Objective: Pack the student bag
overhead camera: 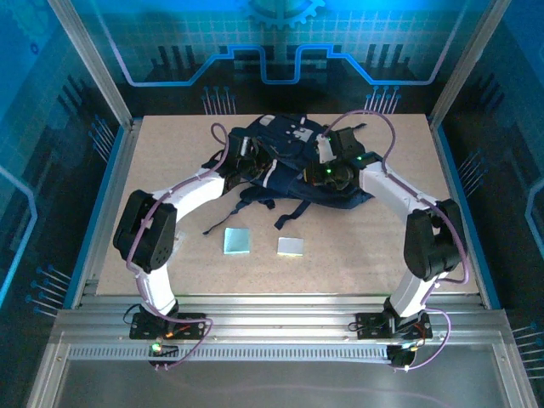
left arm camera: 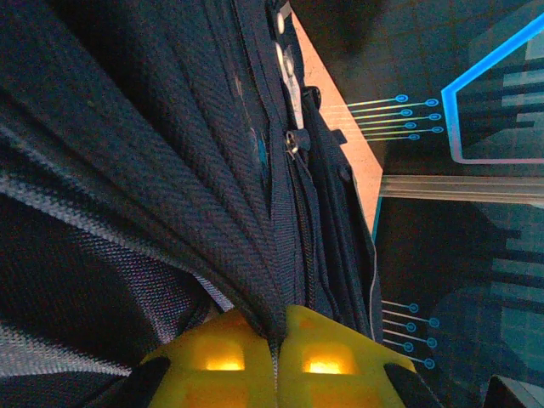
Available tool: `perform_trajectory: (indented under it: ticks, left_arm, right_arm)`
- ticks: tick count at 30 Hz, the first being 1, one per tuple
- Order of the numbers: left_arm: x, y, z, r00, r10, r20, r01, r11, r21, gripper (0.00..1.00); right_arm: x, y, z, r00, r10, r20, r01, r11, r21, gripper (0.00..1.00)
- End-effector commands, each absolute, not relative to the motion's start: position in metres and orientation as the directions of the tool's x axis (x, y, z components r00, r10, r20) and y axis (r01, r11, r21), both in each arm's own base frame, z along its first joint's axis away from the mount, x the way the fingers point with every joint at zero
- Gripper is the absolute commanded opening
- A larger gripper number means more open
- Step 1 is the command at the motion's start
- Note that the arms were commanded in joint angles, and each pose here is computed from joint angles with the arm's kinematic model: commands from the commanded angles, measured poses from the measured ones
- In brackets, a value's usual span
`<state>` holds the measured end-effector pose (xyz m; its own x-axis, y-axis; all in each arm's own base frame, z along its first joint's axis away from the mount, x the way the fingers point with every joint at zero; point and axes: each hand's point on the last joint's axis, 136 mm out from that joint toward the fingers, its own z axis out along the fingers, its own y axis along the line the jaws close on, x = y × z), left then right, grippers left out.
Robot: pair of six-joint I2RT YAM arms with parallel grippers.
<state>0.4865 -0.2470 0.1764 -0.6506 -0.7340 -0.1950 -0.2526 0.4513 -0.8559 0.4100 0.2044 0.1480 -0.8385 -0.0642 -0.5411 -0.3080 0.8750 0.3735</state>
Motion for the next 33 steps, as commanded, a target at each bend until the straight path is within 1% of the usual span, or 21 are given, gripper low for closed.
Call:
perform_trajectory:
  ticks: [1, 4, 5, 7, 8, 11, 13, 15, 17, 21, 24, 25, 27, 29, 31, 33]
  left_arm:
    - [0.521, -0.225, 0.227, -0.555, -0.799, -0.23, -0.146, 0.366, -0.919, 0.0]
    - [0.512, -0.236, 0.222, -0.581, -0.787, -0.208, -0.147, 0.353, -0.924, 0.0]
    - [0.509, -0.239, 0.221, -0.586, -0.785, -0.202, -0.146, 0.348, -0.926, 0.0]
    - [0.506, -0.242, 0.221, -0.593, -0.783, -0.189, -0.145, 0.335, -0.931, 0.0]
    - [0.504, -0.243, 0.222, -0.598, -0.78, -0.183, -0.143, 0.329, -0.934, 0.0]
    - [0.5, -0.248, 0.222, -0.613, -0.77, -0.174, -0.139, 0.322, -0.937, 0.0]
    - [0.498, -0.248, 0.223, -0.619, -0.767, -0.17, -0.137, 0.318, -0.938, 0.0]
    - [0.497, -0.248, 0.225, -0.618, -0.767, -0.171, -0.132, 0.316, -0.94, 0.0]
    - [0.497, -0.248, 0.227, -0.618, -0.767, -0.171, -0.127, 0.312, -0.942, 0.0]
    - [0.496, -0.248, 0.236, -0.617, -0.767, -0.177, -0.11, 0.307, -0.945, 0.0]
    - [0.497, -0.249, 0.24, -0.619, -0.764, -0.181, -0.101, 0.306, -0.947, 0.0]
    - [0.496, -0.249, 0.24, -0.621, -0.763, -0.181, -0.1, 0.306, -0.947, 0.0]
    - [0.496, -0.25, 0.24, -0.624, -0.761, -0.179, -0.1, 0.305, -0.947, 0.0]
    - [0.495, -0.25, 0.24, -0.623, -0.762, -0.177, -0.101, 0.303, -0.948, 0.0]
    - [0.496, -0.251, 0.239, -0.623, -0.762, -0.177, -0.101, 0.303, -0.947, 0.0]
    - [0.496, -0.25, 0.237, -0.622, -0.763, -0.176, -0.105, 0.305, -0.947, 0.0]
  right_arm:
    - [0.398, 0.176, 0.124, -0.894, -0.07, -0.443, -0.232, 0.918, 0.323, 0.06]
    - [0.41, 0.189, 0.127, -0.887, -0.048, -0.46, -0.234, 0.904, 0.357, 0.12]
    - [0.414, 0.191, 0.128, -0.884, -0.038, -0.465, -0.229, 0.904, 0.362, 0.16]
    - [0.421, 0.192, 0.13, -0.88, -0.014, -0.475, -0.211, 0.907, 0.365, 0.2]
    - [0.424, 0.19, 0.132, -0.877, 0.003, -0.48, -0.196, 0.911, 0.364, 0.24]
    - [0.434, 0.186, 0.147, -0.856, 0.041, -0.515, -0.174, 0.916, 0.362, 0.25]
    - [0.439, 0.186, 0.158, -0.845, 0.064, -0.531, -0.169, 0.91, 0.378, 0.36]
    - [0.441, 0.188, 0.166, -0.843, 0.085, -0.532, -0.173, 0.892, 0.417, 0.43]
    - [0.439, 0.19, 0.166, -0.848, 0.087, -0.523, -0.176, 0.885, 0.432, 0.47]
    - [0.432, 0.185, 0.148, -0.864, 0.089, -0.496, -0.15, 0.894, 0.422, 0.49]
    - [0.427, 0.184, 0.136, -0.872, 0.113, -0.476, -0.126, 0.889, 0.441, 0.48]
    - [0.427, 0.186, 0.133, -0.874, 0.122, -0.47, -0.122, 0.881, 0.457, 0.46]
    - [0.427, 0.196, 0.127, -0.883, 0.145, -0.446, -0.114, 0.856, 0.505, 0.35]
    - [0.427, 0.21, 0.128, -0.895, 0.14, -0.423, -0.127, 0.83, 0.544, 0.28]
    - [0.427, 0.222, 0.136, -0.895, 0.139, -0.424, -0.146, 0.807, 0.572, 0.24]
    - [0.424, 0.229, 0.147, -0.901, 0.153, -0.405, -0.143, 0.778, 0.612, 0.23]
